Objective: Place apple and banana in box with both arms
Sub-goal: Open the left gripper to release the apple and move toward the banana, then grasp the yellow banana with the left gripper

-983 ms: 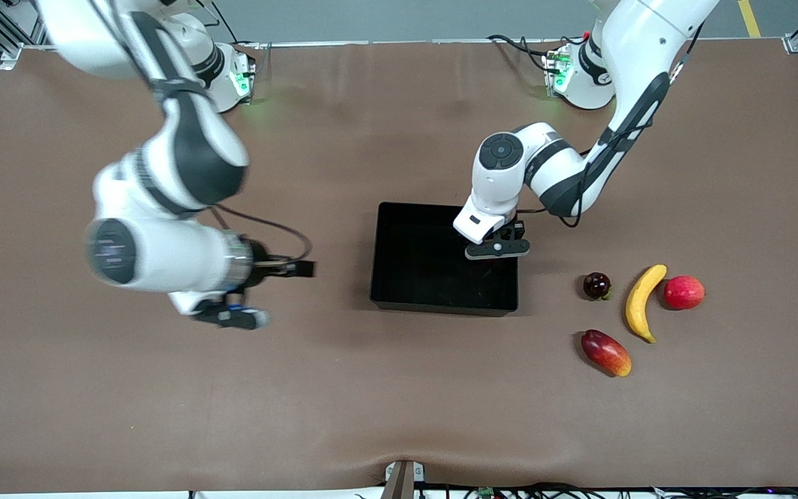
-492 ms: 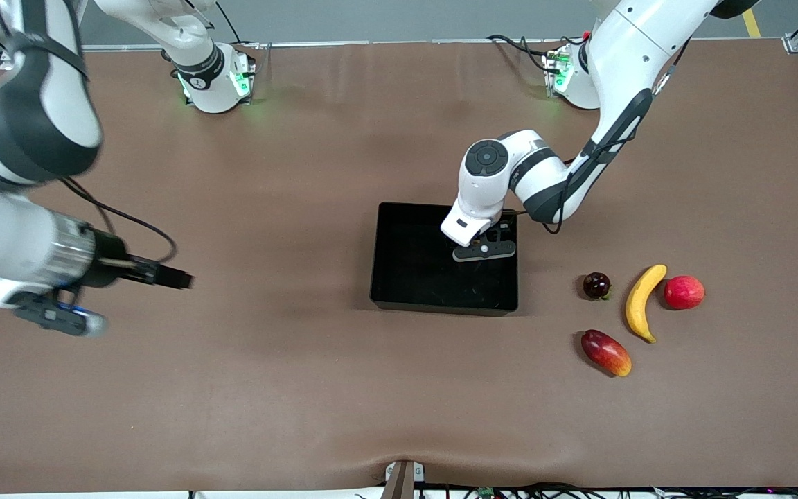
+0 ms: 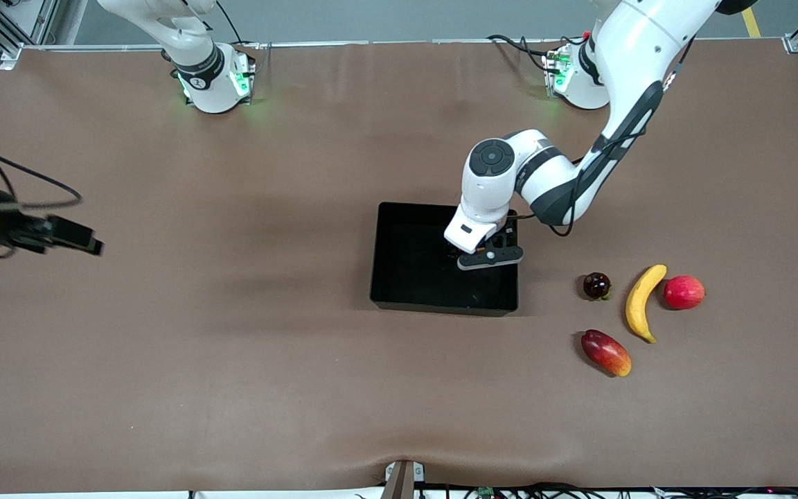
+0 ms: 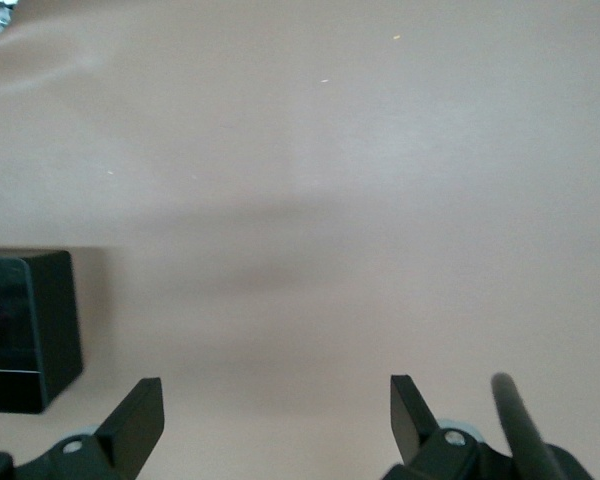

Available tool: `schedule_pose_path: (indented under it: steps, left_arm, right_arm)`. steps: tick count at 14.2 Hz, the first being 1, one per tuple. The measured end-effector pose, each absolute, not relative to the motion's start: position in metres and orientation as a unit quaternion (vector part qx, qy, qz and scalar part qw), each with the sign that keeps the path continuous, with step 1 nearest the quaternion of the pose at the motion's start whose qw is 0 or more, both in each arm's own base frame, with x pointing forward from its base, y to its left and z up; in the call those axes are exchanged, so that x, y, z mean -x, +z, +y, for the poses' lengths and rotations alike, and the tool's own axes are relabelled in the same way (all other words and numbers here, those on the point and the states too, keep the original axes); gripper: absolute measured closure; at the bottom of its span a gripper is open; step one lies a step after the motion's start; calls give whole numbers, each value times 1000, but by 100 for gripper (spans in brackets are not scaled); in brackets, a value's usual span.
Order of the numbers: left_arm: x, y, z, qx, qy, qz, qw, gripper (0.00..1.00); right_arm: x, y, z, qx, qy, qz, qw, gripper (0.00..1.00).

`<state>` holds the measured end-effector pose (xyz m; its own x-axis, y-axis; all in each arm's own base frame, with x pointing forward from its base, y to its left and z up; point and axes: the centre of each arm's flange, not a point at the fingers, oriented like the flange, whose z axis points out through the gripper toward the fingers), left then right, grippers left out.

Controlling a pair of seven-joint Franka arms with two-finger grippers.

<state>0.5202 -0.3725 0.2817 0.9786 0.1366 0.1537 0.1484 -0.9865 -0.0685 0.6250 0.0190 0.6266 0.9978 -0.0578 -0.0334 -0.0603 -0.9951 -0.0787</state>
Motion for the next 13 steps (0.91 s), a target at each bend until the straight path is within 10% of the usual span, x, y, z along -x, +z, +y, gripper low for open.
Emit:
schedule_pose_path:
  steps: [5, 13]
  left_arm:
    - [-580, 387, -335, 997, -37, -20, 65, 0]
    - [-657, 367, -141, 979, 22, 191, 60, 0]
  right_arm:
    - [-571, 632, 27, 999, 30, 15, 9, 0]
    - [-543, 633, 27, 1000, -5, -10, -5, 0]
